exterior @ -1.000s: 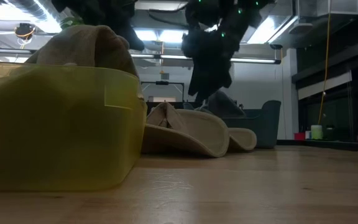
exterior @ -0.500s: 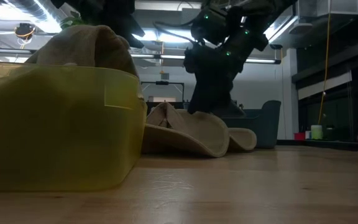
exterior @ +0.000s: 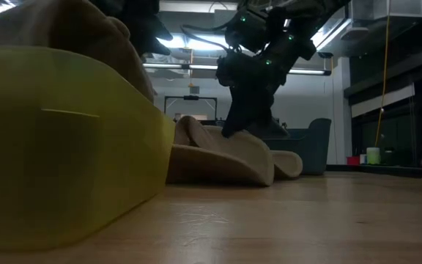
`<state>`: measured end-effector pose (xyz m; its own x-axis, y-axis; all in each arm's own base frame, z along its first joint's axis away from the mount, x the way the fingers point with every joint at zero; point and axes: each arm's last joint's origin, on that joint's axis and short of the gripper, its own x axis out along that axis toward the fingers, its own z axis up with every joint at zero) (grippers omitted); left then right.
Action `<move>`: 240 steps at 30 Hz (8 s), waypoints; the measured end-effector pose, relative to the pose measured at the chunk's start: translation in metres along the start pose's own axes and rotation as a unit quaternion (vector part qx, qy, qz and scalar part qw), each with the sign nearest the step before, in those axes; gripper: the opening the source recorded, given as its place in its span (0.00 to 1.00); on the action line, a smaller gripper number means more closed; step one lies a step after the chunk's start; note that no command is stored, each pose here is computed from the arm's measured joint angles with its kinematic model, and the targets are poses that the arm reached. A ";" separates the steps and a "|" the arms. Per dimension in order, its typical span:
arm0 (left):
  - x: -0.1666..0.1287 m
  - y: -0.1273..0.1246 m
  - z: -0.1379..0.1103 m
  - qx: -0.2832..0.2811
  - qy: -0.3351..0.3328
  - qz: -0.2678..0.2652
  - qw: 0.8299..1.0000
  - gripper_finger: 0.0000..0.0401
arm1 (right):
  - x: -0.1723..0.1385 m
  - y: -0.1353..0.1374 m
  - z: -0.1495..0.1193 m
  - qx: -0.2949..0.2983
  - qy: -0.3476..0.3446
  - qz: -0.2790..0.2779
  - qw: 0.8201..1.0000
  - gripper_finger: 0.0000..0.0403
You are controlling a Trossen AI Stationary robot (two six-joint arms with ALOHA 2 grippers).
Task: Pick & Place hat
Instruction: Put the bottom brown cap into the yellow bin
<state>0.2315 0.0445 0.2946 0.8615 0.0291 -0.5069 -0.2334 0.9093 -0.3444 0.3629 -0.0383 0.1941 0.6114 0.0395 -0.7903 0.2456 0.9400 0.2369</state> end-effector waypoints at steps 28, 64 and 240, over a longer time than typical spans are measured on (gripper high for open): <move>-0.107 -0.007 0.010 0.087 -0.186 0.001 0.979 0.36 | -0.157 0.022 0.094 -0.184 -0.176 -0.211 0.944 0.04; -0.083 0.011 0.015 0.108 -0.171 0.242 0.949 0.65 | -0.185 0.033 0.117 -0.227 -0.260 -0.164 0.924 0.04; -0.114 -0.031 0.054 0.234 -0.239 0.033 0.942 0.43 | -0.196 0.045 0.120 -0.125 -0.326 -0.150 0.925 0.01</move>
<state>0.1655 0.0355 0.4059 0.9829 0.1733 -0.0621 -0.1652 0.9792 0.1174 0.3448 -0.0445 0.4275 0.8876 -0.3728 -0.2705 0.3469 0.9274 -0.1401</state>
